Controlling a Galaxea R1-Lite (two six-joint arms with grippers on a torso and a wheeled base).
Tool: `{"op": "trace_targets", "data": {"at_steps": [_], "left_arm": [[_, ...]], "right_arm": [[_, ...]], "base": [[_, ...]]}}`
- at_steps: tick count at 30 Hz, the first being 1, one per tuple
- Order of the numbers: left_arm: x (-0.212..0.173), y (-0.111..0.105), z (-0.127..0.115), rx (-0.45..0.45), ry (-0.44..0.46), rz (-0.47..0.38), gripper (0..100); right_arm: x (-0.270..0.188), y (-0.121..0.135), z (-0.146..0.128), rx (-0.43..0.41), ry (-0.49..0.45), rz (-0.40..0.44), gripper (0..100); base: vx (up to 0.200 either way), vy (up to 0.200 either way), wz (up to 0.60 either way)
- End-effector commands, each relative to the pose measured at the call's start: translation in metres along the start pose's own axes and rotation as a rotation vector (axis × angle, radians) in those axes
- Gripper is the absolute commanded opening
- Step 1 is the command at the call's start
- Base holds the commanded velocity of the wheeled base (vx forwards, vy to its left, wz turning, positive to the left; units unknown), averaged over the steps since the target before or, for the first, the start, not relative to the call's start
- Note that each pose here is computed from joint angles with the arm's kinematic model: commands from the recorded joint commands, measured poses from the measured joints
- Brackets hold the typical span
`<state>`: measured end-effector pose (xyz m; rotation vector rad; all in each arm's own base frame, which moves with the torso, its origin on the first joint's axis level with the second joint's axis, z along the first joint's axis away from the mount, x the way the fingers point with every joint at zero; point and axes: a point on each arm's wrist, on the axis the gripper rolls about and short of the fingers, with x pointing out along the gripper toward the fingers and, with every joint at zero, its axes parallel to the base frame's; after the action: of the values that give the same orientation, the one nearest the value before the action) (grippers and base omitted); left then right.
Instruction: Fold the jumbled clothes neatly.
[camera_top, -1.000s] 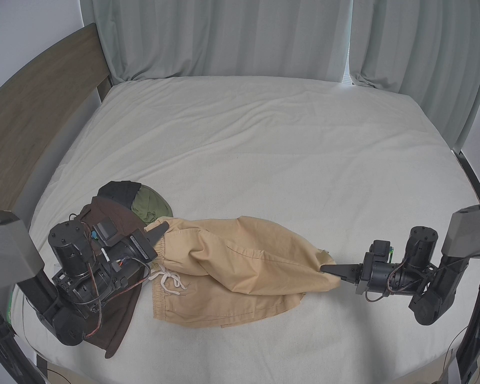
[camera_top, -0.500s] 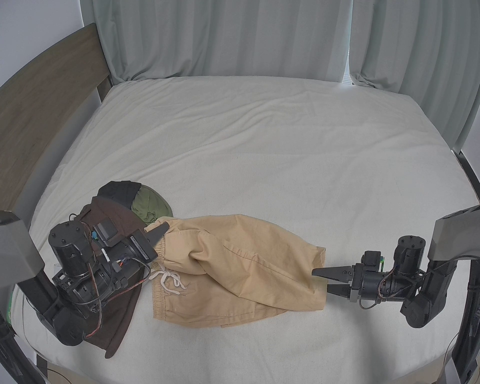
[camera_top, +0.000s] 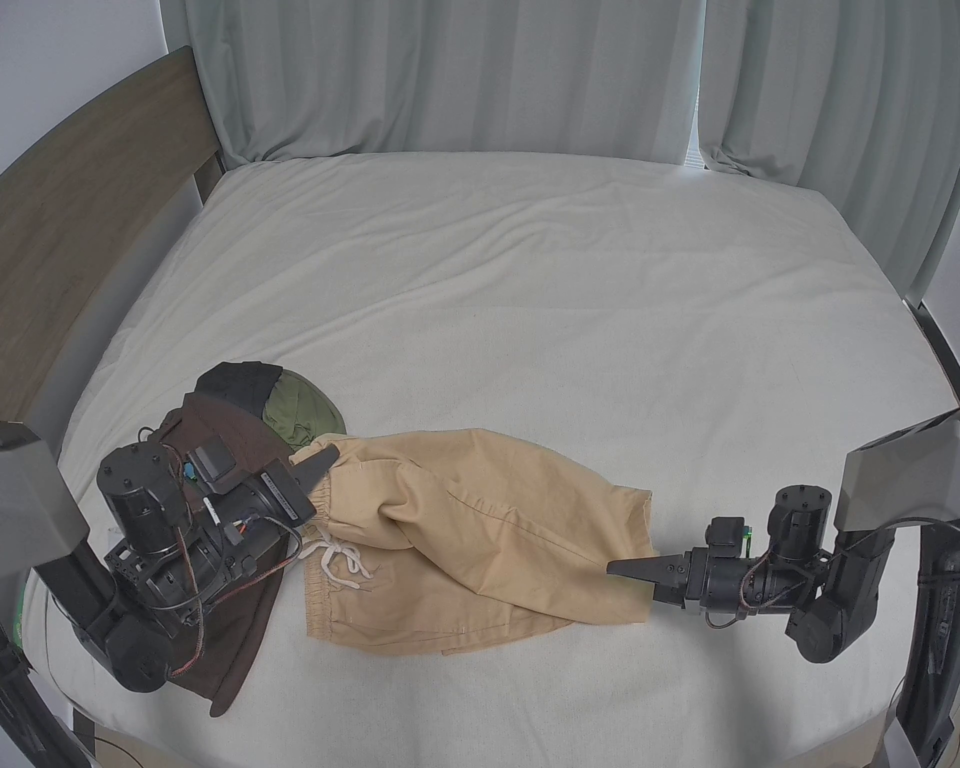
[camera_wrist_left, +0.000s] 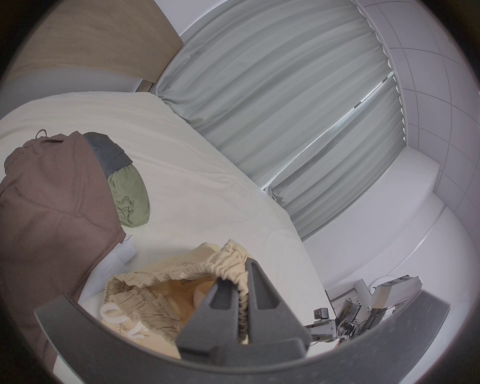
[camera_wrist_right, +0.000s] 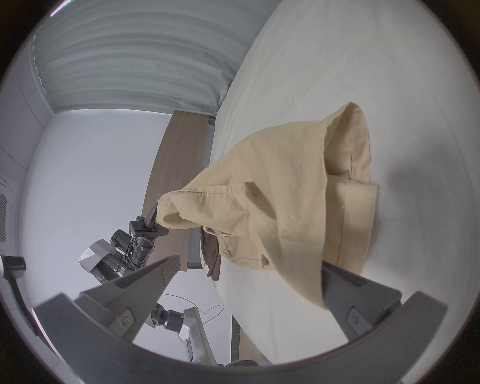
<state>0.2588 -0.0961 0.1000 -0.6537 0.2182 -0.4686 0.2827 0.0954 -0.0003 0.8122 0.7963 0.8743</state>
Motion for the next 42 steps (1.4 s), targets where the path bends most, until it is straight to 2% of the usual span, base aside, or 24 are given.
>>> {"op": "trace_targets", "data": {"at_steps": [1,20,21,34,38,42], "left_arm": [[0.0,-0.001,-0.001,0.0,0.003,-0.005,0],[0.0,-0.003,0.0,0.001,-0.003,-0.01,0],[0.0,-0.002,0.0,0.001,-0.002,-0.009,0],[0.0,-0.003,0.001,0.001,-0.004,-0.011,0],[0.0,-0.008,0.001,0.004,-0.007,-0.031,0],[-0.006,-0.021,0.009,0.012,-0.03,-0.088,0]], "right_arm": [[0.007,-0.002,0.0,-0.005,0.011,0.007,100],[0.018,0.0,0.002,-0.032,-0.007,0.007,100],[0.018,0.0,0.002,-0.034,-0.011,0.005,0],[0.019,0.0,0.004,-0.041,-0.03,-0.005,0],[0.009,0.019,0.011,-0.079,-0.066,0.016,0],[-0.006,0.045,0.014,-0.124,-0.1,0.047,0]], "base": [[0.0,0.0,0.0],[0.0,0.0,0.0],[0.0,0.0,0.0],[0.0,0.0,0.0],[0.0,0.0,0.0],[0.0,0.0,0.0]]}}
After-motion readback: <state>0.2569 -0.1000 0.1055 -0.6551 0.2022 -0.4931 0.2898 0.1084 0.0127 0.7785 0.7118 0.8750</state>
